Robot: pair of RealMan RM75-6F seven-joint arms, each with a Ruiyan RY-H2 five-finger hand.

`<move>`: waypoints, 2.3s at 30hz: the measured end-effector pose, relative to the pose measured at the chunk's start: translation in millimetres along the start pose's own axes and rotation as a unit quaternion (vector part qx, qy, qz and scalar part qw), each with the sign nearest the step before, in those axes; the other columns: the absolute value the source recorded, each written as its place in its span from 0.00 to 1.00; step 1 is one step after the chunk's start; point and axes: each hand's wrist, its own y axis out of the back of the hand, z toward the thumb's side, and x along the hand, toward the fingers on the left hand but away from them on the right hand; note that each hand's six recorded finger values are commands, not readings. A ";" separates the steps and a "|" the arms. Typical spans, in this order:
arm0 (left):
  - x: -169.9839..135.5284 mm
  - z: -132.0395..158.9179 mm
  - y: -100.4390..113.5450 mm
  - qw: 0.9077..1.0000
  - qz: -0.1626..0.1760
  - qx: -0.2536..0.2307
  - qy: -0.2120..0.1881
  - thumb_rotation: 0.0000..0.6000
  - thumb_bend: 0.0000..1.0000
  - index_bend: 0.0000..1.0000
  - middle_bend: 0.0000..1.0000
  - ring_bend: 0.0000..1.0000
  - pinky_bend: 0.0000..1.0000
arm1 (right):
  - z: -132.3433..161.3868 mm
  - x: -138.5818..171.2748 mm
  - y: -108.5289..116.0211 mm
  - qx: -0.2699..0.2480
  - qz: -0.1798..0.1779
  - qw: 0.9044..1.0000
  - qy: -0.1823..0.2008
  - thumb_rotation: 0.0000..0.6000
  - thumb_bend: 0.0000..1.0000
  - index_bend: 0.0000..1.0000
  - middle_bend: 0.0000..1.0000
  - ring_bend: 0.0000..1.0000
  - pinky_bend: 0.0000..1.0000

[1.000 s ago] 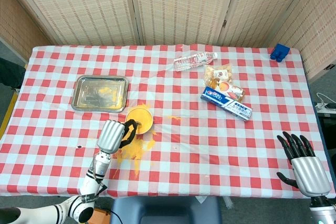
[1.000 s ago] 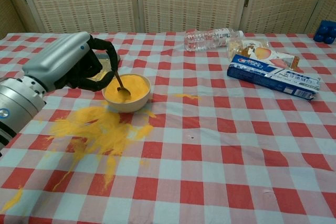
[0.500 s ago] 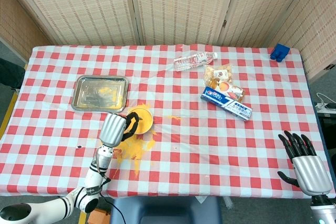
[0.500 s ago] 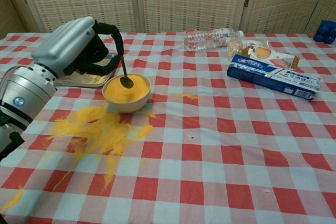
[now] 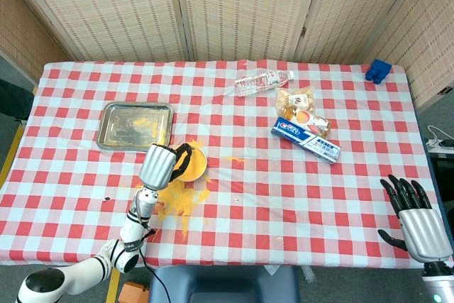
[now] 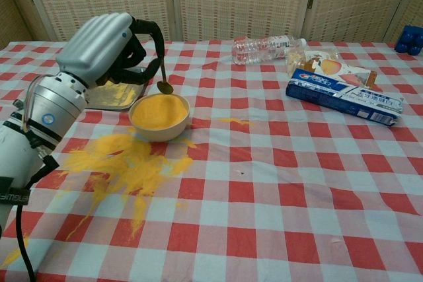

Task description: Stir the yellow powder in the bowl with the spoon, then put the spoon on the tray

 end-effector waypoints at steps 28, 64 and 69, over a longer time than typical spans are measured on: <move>-35.3 -7.6 -1.2 1.000 -0.014 0.001 0.014 1.00 0.64 0.85 1.00 1.00 1.00 | 5.0 7.2 5.2 0.000 -0.014 1.000 0.011 1.00 0.05 0.00 0.00 0.00 0.00; -58.0 23.8 27.1 0.996 -0.035 -0.086 0.012 1.00 0.64 0.85 1.00 1.00 1.00 | 11.4 15.7 7.3 -0.006 -0.014 0.999 0.030 1.00 0.05 0.00 0.00 0.00 0.00; -58.9 19.8 20.2 0.995 -0.051 -0.083 0.022 1.00 0.64 0.85 1.00 1.00 1.00 | 10.6 16.2 8.6 -0.007 -0.017 0.999 0.029 1.00 0.05 0.00 0.00 0.00 0.00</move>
